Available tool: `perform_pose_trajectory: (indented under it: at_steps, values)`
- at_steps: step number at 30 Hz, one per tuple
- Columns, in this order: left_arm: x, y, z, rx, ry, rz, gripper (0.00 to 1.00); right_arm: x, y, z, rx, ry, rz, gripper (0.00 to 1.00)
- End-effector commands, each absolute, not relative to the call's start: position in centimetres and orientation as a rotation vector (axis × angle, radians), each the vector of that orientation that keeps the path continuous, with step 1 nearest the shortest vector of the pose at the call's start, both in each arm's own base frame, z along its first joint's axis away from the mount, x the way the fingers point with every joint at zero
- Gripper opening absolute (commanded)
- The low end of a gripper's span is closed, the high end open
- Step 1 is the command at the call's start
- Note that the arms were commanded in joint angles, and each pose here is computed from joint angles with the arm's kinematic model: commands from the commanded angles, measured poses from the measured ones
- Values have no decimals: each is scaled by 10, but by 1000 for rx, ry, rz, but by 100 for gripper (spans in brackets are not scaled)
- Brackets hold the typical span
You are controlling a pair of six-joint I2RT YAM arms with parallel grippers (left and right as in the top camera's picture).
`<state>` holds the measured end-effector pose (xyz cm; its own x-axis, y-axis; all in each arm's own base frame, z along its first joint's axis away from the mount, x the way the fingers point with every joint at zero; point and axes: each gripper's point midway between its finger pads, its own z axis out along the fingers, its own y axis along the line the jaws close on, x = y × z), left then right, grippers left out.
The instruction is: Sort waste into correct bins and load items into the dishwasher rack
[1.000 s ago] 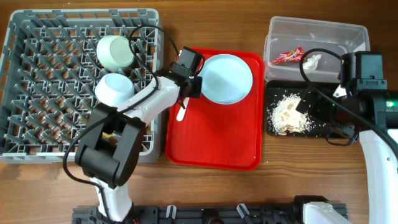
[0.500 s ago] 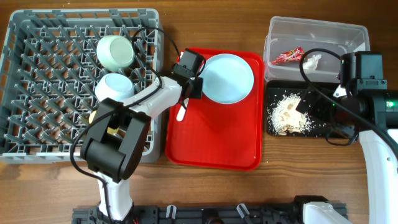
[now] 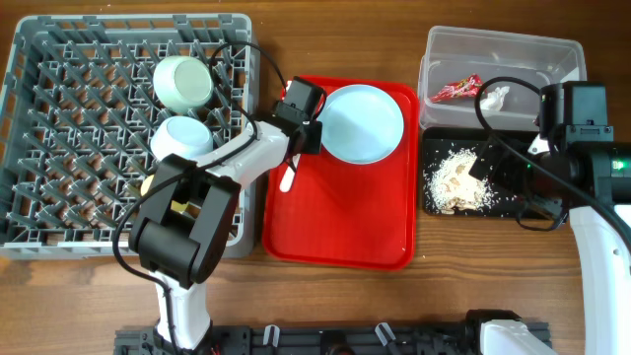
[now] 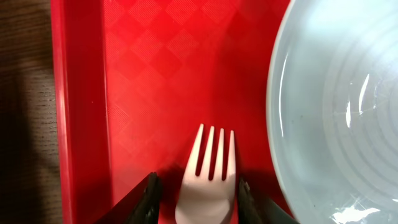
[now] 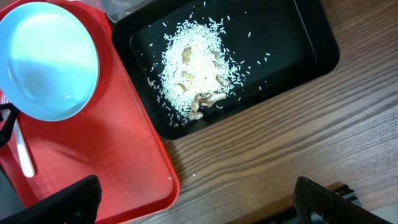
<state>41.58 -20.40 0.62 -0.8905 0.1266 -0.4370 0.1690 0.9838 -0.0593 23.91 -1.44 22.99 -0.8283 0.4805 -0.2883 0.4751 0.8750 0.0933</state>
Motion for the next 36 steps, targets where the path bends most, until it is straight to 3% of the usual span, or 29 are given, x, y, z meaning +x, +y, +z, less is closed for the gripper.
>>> perform_pose_trajectory:
  at_steps: [1,14,20,33,36]
  values:
    - [406,-208,-7,248,2719,-109,40,240,-15,231,707,2738,25,100]
    - [402,-206,-8,252,2738,-98,27,240,-15,231,707,2738,25,100]
    - [403,-207,-1,250,2726,-105,27,240,-15,231,706,2739,24,100]
    - [401,-201,107,214,2558,-192,30,240,-15,231,707,2739,25,100]
    - [394,-185,140,175,2525,-200,24,240,-15,231,707,2739,25,100]
